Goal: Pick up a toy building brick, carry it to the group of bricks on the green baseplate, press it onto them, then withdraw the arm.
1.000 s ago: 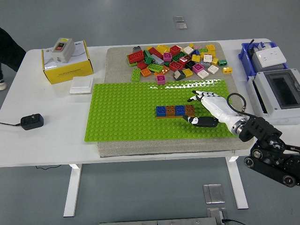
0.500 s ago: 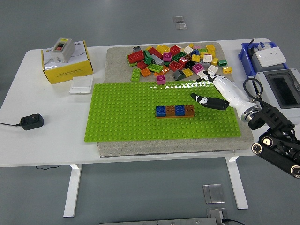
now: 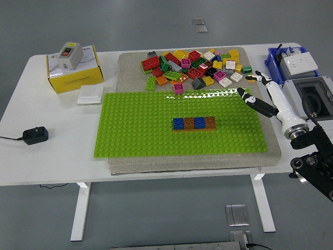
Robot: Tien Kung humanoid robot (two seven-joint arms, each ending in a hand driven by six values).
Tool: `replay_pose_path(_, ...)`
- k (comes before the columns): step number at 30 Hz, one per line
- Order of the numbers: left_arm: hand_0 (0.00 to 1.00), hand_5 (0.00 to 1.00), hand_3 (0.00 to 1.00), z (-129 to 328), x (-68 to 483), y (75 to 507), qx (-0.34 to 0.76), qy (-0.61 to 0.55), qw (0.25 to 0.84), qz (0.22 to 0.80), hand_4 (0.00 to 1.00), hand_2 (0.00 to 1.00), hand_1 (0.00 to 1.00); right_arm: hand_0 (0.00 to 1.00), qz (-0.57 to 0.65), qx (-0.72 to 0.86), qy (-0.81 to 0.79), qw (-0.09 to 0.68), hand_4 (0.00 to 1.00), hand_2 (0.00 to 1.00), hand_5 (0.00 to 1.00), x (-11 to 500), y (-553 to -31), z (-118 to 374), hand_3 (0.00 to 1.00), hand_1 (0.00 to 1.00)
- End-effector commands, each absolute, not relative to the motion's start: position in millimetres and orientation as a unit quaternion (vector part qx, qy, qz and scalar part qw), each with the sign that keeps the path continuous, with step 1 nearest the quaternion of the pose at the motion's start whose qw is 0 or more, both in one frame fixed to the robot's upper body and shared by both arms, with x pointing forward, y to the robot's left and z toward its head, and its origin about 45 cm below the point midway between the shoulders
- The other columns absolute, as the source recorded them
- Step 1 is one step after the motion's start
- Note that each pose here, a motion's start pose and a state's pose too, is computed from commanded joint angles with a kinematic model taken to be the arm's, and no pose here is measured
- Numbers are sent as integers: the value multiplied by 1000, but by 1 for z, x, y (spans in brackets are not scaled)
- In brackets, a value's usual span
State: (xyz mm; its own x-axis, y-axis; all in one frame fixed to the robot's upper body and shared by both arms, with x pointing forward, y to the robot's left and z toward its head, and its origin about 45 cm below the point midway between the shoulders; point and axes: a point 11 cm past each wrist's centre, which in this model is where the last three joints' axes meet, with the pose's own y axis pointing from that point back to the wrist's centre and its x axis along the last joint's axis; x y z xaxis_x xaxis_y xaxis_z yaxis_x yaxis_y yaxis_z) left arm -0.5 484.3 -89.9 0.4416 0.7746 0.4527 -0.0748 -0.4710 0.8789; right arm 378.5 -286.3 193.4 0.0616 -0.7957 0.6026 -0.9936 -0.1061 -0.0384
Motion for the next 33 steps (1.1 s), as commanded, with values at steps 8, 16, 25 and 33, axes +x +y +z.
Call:
replay_pose_path(8, 636, 756, 659, -92, -9, 481, 718, 252, 451, 467, 230, 572, 601, 998, 211, 696, -672, 141, 757, 998, 708, 377, -296, 204, 815, 998)
replay_pose_path(16, 636, 755, 659, -92, -9, 480, 717, 253, 451, 468, 229, 572, 601, 998, 191, 695, -684, 114, 758, 998, 709, 377, -298, 207, 812, 998)
replay_pose_path(25, 637, 752, 659, -93, -10, 478, 713, 260, 449, 473, 229, 572, 601, 998, 190, 707, -671, 115, 759, 937, 708, 383, -290, 207, 814, 962)
replay_pose_path(33, 637, 751, 659, -96, -6, 472, 711, 259, 454, 471, 229, 572, 601, 998, 193, 713, -664, 112, 760, 933, 711, 387, -281, 209, 812, 957)
